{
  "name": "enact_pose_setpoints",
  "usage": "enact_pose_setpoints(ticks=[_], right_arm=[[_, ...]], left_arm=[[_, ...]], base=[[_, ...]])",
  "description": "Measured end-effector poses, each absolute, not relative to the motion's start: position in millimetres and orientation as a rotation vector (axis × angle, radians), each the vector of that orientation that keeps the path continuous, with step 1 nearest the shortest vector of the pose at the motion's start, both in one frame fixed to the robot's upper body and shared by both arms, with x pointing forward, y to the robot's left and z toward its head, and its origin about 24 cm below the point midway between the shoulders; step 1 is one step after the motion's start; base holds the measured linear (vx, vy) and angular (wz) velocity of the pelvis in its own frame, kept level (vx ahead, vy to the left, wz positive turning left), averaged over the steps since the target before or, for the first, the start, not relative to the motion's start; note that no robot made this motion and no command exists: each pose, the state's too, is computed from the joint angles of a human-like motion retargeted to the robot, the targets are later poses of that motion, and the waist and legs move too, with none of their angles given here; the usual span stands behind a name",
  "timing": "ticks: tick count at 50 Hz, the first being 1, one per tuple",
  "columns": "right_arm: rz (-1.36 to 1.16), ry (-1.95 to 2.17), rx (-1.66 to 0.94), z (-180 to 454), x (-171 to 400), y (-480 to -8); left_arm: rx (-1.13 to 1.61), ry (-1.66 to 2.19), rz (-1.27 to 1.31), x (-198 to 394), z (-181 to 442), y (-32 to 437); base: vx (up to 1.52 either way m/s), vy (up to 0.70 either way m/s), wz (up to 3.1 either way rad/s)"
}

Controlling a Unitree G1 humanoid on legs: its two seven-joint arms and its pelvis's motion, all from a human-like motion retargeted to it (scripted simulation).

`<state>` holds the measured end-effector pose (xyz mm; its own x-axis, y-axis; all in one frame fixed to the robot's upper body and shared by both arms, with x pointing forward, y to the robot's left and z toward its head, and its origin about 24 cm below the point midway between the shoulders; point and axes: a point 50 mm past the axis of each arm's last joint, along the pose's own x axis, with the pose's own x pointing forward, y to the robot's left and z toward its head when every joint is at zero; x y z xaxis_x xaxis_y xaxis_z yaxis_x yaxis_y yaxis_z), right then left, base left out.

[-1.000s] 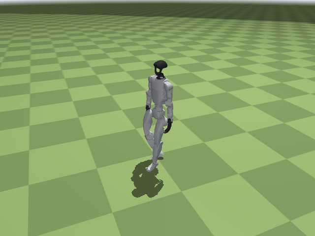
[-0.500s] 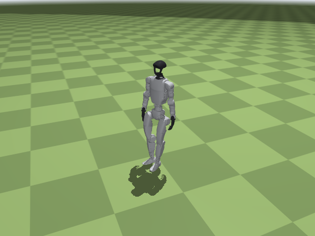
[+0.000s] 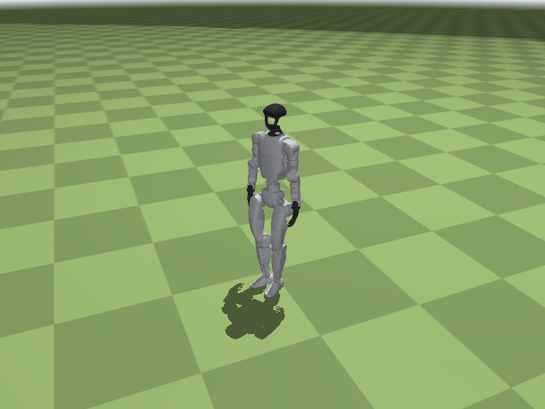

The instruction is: In place motions

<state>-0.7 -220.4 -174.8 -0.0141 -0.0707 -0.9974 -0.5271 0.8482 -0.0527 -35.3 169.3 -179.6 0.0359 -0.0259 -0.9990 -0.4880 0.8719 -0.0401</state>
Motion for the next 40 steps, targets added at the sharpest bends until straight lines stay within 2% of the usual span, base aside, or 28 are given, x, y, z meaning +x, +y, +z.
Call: enact_pose_setpoints(ticks=[16, 25, 32, 40], right_arm=[[0.315, 1.487, -0.449, -172.7, 19.3, -229.5], [0.293, 1.401, -0.394, -172.9, 41.9, -220.7], [0.291, 1.482, -0.465, -172.6, 18.2, -229.5], [0.166, 1.632, -0.455, -167.0, -16.4, -246.9]], left_arm=[[-0.446, 1.574, 0.428, -55.2, -177.7, 152.3], [-0.313, 1.428, 0.36, -7.3, -178.0, 201.2], [-0.274, 1.426, 0.429, -8.6, -173.9, 225.1], [-0.339, 1.448, 0.449, -19.3, -176.6, 208.2]], base=[[0.07, 0.08, -1.38], [-0.16, 0.03, -1.53], [-0.14, 0.05, -1.56], [-0.07, 0.0, -1.57]])
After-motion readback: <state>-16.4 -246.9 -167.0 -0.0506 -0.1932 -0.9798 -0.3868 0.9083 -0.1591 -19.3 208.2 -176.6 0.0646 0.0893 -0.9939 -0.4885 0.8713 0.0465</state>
